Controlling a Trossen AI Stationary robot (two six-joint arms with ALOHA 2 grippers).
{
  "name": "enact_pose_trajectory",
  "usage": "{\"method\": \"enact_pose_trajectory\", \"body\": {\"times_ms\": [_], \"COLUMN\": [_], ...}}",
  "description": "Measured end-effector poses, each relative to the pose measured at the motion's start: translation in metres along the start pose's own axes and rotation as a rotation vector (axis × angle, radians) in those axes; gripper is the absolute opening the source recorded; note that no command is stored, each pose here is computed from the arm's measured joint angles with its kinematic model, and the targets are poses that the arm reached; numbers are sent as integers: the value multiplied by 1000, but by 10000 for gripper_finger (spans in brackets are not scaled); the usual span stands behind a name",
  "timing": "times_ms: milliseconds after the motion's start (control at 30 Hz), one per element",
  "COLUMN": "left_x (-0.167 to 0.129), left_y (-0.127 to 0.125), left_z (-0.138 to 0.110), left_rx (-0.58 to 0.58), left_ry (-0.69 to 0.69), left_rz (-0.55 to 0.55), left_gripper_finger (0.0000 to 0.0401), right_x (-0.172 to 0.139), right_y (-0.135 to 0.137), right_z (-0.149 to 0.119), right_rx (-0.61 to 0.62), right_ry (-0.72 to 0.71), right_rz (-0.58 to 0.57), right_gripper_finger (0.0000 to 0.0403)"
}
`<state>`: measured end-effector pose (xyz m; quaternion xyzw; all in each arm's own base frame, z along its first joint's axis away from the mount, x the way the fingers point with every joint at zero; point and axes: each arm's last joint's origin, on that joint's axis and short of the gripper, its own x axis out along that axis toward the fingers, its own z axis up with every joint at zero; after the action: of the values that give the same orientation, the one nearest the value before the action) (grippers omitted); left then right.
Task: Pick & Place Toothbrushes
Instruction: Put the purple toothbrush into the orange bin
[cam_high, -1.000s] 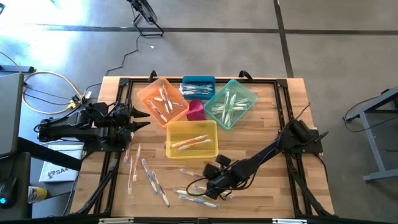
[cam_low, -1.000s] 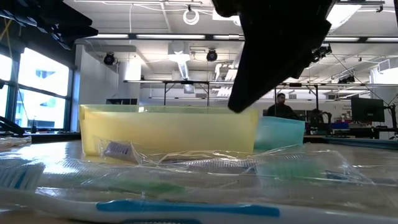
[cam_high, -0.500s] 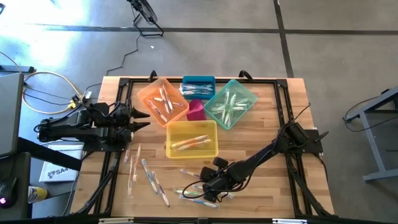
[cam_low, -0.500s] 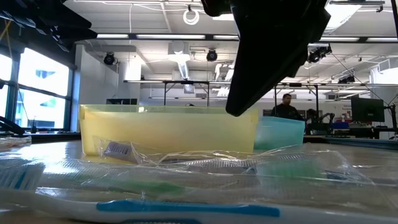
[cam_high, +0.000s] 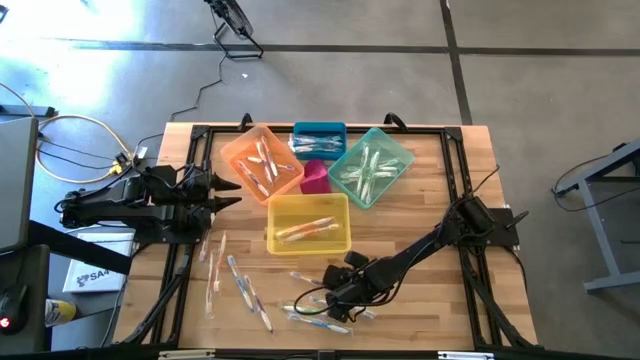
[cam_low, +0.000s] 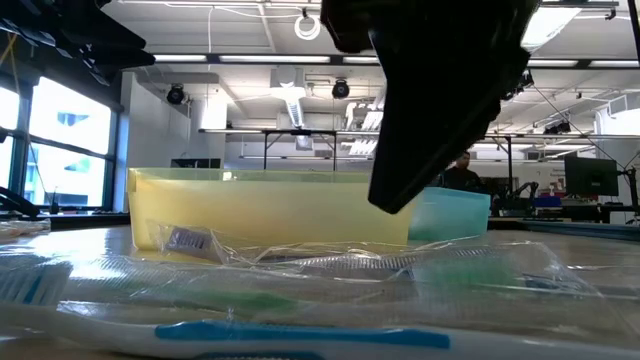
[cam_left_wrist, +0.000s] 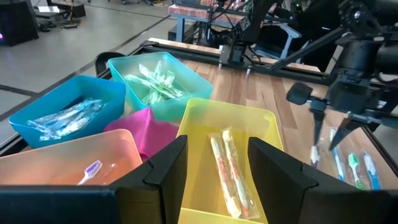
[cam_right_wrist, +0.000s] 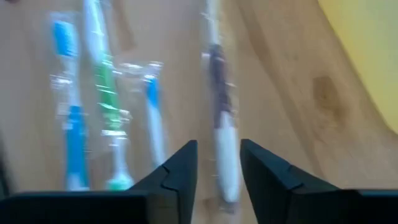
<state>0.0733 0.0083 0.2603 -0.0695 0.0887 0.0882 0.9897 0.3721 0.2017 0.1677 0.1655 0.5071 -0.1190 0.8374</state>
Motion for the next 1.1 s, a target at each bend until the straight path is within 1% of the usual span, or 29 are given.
{"method": "enact_pose_trajectory", "body": {"times_ms": [100, 200, 567, 867, 1100], "left_x": [0, 0, 0, 0, 0], "left_y": [0, 0, 0, 0, 0], "left_z": [0, 0, 0, 0, 0], "left_rx": [0, 0, 0, 0, 0], "left_ry": [0, 0, -1, -1, 0], "left_rz": [0, 0, 0, 0, 0], "left_gripper_finger": [164, 164, 164, 164, 164], "right_x": [3, 7, 21, 28, 30], "right_y": [-2, -5, -11, -20, -23], "right_z": [-3, -7, -17, -27, -30], "right_rx": [-5, -8, 23, 59, 56], "right_ry": [4, 11, -10, 17, 7], "right_rz": [-6, -12, 14, 1, -15], "right_gripper_finger": [130, 133, 126, 125, 125]}}
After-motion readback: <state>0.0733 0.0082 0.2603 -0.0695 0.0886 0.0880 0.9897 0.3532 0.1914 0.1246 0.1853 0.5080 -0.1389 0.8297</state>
